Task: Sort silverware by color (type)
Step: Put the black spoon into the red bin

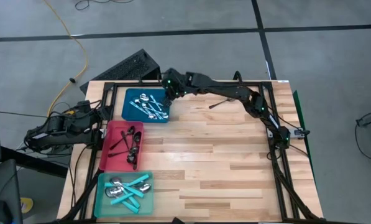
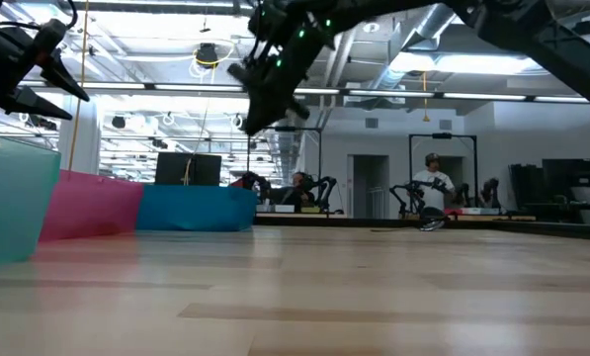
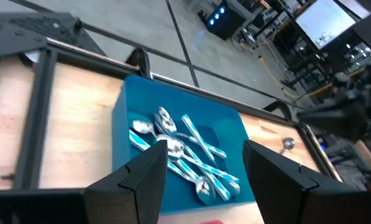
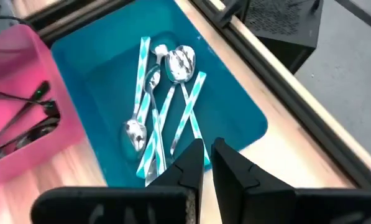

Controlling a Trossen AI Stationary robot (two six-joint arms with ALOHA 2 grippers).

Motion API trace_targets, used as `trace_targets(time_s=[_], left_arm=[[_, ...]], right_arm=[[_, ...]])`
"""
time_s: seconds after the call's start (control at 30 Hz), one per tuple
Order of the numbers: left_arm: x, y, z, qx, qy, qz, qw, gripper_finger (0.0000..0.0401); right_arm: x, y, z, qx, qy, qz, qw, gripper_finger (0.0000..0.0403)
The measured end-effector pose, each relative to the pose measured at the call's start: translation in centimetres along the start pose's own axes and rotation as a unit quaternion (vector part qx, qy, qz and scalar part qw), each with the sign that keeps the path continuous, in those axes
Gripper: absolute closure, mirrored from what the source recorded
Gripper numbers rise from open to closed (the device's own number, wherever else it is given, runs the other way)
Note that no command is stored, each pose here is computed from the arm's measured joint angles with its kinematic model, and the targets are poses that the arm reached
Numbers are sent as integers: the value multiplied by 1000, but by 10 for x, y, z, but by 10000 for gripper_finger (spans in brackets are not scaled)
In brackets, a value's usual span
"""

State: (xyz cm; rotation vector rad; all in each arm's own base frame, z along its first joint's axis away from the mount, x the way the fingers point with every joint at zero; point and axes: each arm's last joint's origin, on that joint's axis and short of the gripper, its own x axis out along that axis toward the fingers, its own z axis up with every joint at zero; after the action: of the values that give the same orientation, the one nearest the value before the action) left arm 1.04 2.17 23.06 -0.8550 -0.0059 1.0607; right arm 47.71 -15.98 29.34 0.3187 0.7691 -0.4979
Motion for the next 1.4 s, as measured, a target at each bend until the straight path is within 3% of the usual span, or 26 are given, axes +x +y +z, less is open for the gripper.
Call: trace_targets(time_s=[0.13,0.4,1.27,1.3,1.33,1.4], left_arm=[[0,0,0,-1,8,-4,1000,207],[0,-1,-1,-1,11,-6,1000,207],[0,-1,-1,-2,11,-6,1000,207],[0,-1,-1,5,16,-8,1000,207],[0,-2,-2,56,38,-25,997,208],[-2,-9,-5,191,105,-110,970,213]], right_arm=[[-18,1,5,-10,19,-4,1000,348],[-59,2,14,-20,-14,6,1000,348],[-62,7,15,-55,-23,-1,998,348],[-62,7,14,-55,-23,0,998,348],[-62,8,14,-55,-22,1,998,348],[-63,12,13,-48,-22,4,999,348]])
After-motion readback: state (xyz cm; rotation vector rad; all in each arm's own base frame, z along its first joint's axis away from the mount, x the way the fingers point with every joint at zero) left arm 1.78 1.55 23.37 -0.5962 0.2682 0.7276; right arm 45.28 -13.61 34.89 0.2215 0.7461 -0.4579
